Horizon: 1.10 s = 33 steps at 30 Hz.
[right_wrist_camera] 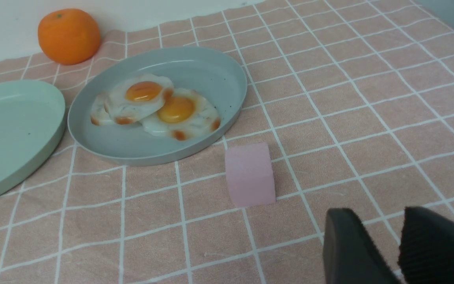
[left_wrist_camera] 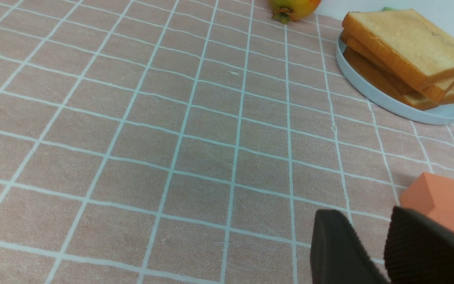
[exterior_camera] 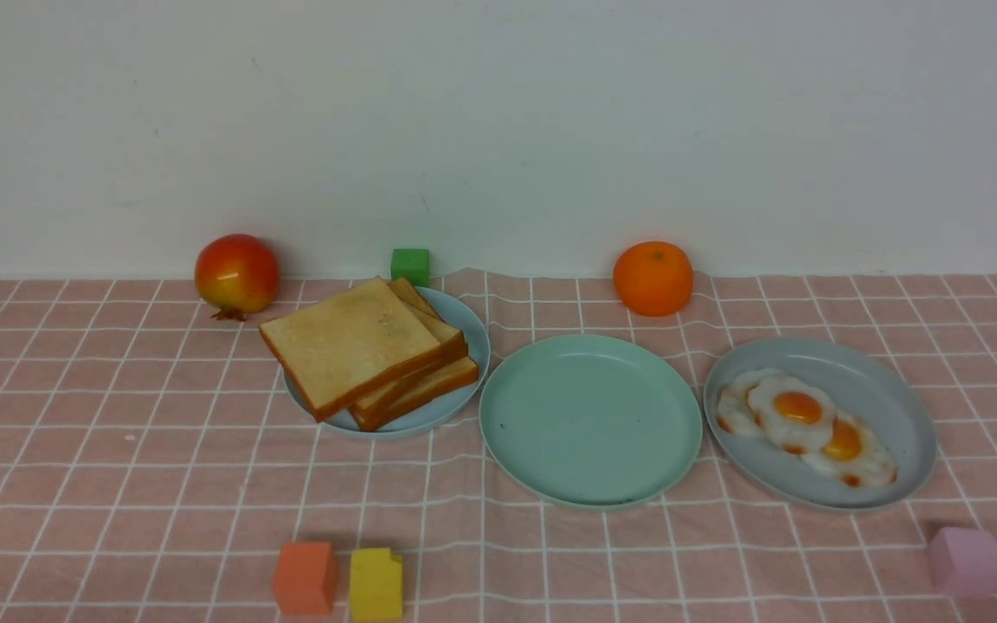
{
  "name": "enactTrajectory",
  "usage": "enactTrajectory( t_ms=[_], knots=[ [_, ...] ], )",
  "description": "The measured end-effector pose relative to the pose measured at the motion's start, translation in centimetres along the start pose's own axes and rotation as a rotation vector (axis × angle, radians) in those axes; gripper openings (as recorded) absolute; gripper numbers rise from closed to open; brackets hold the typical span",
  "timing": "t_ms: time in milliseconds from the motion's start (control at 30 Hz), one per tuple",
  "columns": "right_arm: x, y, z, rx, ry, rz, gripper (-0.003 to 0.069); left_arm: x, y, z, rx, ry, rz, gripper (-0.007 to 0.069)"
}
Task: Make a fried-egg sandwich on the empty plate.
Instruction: Use the left arm to grab a slice of bread
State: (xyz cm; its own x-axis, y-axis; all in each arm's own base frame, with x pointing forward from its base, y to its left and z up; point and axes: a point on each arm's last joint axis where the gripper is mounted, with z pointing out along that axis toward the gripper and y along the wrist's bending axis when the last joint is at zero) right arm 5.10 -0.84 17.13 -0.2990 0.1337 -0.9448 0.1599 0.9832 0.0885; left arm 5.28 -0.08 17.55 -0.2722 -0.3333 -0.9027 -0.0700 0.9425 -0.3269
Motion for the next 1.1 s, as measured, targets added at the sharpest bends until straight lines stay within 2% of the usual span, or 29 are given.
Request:
enactTrajectory(
  t_ms=[1000, 1100],
  knots=[
    [0.00, 0.00, 0.00, 0.000, 0.000, 0.000, 0.0239, 0.00, 0.00, 0.01, 0.001, -0.002, 0.000, 0.0241],
    [0.00, 0.00, 0.00, 0.000, 0.000, 0.000, 0.0239, -0.16, -0.17, 0.09, 0.027, -0.039, -0.031, 0.0241]
  ],
)
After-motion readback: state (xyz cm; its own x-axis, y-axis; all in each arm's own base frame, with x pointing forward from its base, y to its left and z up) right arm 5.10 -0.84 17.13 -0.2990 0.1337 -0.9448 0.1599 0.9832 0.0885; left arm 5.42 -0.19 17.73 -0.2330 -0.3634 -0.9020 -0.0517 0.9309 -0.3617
